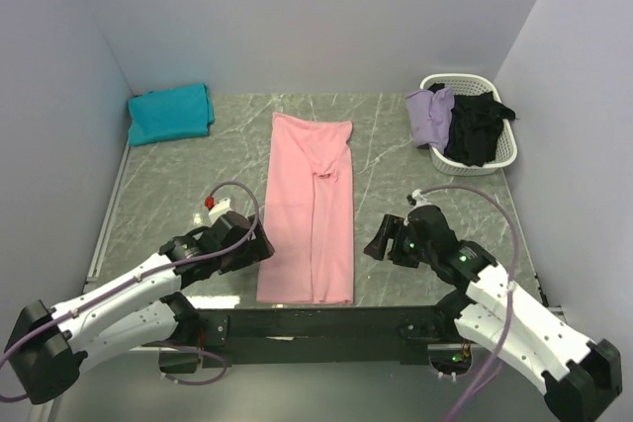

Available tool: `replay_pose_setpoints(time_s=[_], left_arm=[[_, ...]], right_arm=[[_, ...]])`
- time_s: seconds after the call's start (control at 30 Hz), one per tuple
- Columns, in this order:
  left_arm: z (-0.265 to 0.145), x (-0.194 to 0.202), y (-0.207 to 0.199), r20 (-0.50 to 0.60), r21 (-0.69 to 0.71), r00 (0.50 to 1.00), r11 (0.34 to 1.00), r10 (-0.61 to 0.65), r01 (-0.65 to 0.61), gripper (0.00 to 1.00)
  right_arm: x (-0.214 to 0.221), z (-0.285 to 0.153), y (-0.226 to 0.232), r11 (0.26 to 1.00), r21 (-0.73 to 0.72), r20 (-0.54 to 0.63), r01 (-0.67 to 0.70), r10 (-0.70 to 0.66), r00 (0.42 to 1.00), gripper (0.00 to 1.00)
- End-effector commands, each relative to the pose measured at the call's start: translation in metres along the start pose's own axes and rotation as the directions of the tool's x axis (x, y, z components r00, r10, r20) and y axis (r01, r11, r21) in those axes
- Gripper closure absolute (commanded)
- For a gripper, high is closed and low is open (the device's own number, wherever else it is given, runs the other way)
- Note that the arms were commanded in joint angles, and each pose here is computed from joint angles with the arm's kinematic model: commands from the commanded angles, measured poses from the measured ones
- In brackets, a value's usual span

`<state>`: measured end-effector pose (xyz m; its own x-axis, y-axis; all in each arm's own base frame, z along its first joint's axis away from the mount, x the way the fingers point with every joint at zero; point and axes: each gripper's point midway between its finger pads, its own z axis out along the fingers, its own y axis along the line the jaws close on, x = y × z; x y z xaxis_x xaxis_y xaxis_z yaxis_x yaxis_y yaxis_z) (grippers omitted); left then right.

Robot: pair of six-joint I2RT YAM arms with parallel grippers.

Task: Fold and stack the t-shirts
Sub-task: Fold the tshirt

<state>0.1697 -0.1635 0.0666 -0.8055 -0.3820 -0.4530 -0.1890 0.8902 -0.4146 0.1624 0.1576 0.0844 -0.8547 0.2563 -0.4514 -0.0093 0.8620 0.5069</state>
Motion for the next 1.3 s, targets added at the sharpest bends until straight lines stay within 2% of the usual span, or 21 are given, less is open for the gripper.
replay_pose_setpoints(time_s=[0.0, 0.17, 0.27, 0.4, 0.67, 0.8, 0.97, 1.07, 1.13, 1.27], left_arm=[[-0.009, 0.007, -0.001, -0.013, 0.027, 0.999, 0.999, -0.029, 0.029, 0.00], [-0.007, 0.033, 0.003, -0.090, 0.016, 0.994, 0.998, -0.060, 0.062, 0.01], [-0.006, 0.059, 0.010, -0.148, -0.020, 0.988, 0.999, -0.033, 0.031, 0.01], [-0.007, 0.073, 0.020, -0.151, -0.079, 0.988, 0.996, -0.043, 0.031, 0.01], [-0.004, 0.093, 0.013, -0.194, -0.024, 0.979, 0.998, -0.063, 0.059, 0.01], [-0.005, 0.101, 0.012, -0.208, -0.024, 0.977, 0.999, -0.040, 0.036, 0.01], [-0.002, 0.110, 0.009, -0.225, -0.014, 0.974, 0.999, -0.032, 0.030, 0.01], [-0.003, 0.110, 0.009, -0.221, -0.021, 0.975, 0.999, -0.030, 0.026, 0.02], [-0.004, 0.107, 0.009, -0.207, -0.023, 0.978, 0.999, -0.031, 0.027, 0.05], [-0.006, 0.106, 0.014, -0.203, -0.032, 0.978, 0.999, -0.041, 0.036, 0.07]], right_arm=[[0.009, -0.012, 0.007, 0.995, -0.058, 0.004, -0.078, 0.078, 0.997, 0.27], [0.038, -0.007, -0.001, 0.992, -0.054, -0.088, -0.115, 0.110, 0.990, 0.24], [0.053, -0.003, -0.003, 0.990, -0.062, -0.131, -0.125, 0.116, 0.985, 0.24], [0.068, 0.001, -0.002, 0.988, -0.078, -0.166, -0.130, 0.116, 0.979, 0.23], [0.091, 0.013, 0.011, 0.981, -0.126, -0.236, -0.150, 0.117, 0.965, 0.23], [0.108, 0.020, 0.017, 0.985, -0.118, -0.284, -0.125, 0.087, 0.955, 0.23], [0.113, 0.033, 0.022, 0.991, -0.082, -0.282, -0.109, 0.082, 0.956, 0.24], [0.115, 0.036, 0.026, 0.991, -0.073, -0.281, -0.114, 0.090, 0.955, 0.26], [0.115, 0.039, 0.022, 0.990, -0.050, -0.267, -0.135, 0.117, 0.956, 0.34], [0.116, 0.040, 0.022, 0.985, -0.066, -0.265, -0.157, 0.134, 0.955, 0.42]])
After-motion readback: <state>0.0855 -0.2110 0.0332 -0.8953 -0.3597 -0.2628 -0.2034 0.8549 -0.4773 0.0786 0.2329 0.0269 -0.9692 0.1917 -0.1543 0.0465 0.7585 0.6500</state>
